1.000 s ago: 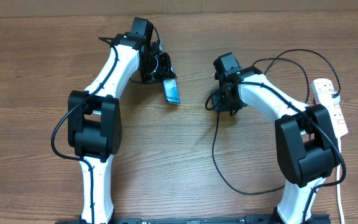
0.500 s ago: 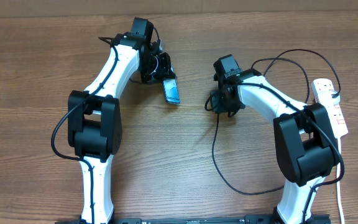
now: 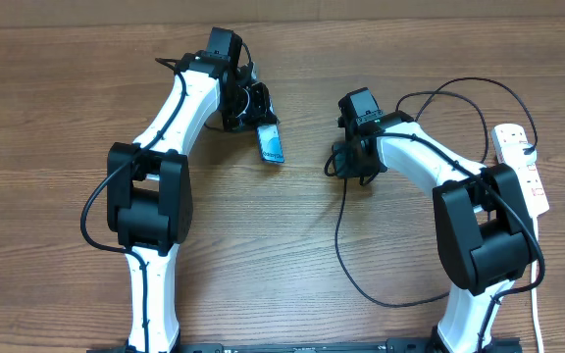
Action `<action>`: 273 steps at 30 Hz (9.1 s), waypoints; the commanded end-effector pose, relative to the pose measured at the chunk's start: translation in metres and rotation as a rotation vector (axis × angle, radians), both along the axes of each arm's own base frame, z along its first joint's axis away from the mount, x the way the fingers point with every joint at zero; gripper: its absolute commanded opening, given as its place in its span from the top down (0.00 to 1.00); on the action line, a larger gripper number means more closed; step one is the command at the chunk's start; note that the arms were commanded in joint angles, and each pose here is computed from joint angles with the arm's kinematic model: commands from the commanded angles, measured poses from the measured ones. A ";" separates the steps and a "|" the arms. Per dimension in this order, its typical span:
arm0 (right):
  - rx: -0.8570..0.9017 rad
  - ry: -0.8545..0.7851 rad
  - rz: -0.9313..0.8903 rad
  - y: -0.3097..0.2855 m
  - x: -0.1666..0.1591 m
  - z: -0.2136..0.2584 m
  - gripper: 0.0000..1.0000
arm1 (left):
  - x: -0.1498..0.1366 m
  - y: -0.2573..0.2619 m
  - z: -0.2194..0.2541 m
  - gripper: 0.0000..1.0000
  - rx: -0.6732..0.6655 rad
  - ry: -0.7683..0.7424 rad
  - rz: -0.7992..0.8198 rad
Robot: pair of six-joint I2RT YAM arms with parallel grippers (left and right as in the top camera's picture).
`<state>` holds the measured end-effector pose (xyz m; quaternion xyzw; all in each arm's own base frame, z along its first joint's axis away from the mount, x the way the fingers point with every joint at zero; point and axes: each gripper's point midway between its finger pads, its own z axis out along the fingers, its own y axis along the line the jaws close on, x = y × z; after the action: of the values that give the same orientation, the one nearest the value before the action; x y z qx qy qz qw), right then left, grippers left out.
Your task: Plug charger to phone and switch on socket
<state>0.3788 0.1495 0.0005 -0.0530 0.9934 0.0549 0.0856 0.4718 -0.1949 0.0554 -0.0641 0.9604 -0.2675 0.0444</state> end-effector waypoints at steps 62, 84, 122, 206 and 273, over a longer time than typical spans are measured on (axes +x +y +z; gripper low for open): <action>0.772 0.030 0.284 0.041 -0.045 0.138 0.96 | -0.030 -0.049 0.157 0.96 -1.030 -0.210 -0.451; 1.191 0.045 0.409 0.070 -0.072 0.199 0.96 | -0.028 -0.056 0.152 0.96 -0.960 0.138 -0.229; 1.298 0.013 0.408 0.075 -0.055 0.221 0.96 | -0.036 -0.104 0.185 0.96 -1.024 0.091 -0.411; 1.274 0.101 0.277 0.076 -0.044 0.218 0.96 | -0.028 -0.106 0.191 0.96 -1.019 0.029 -0.429; 1.170 0.000 0.089 0.075 0.009 0.214 0.96 | -0.041 -0.117 0.188 0.96 -1.020 0.107 -0.428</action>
<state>0.3679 0.2306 0.2107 -0.0388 0.7818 0.6206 0.0458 0.4736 -0.2899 0.2142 0.0333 0.7400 -0.6707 -0.0365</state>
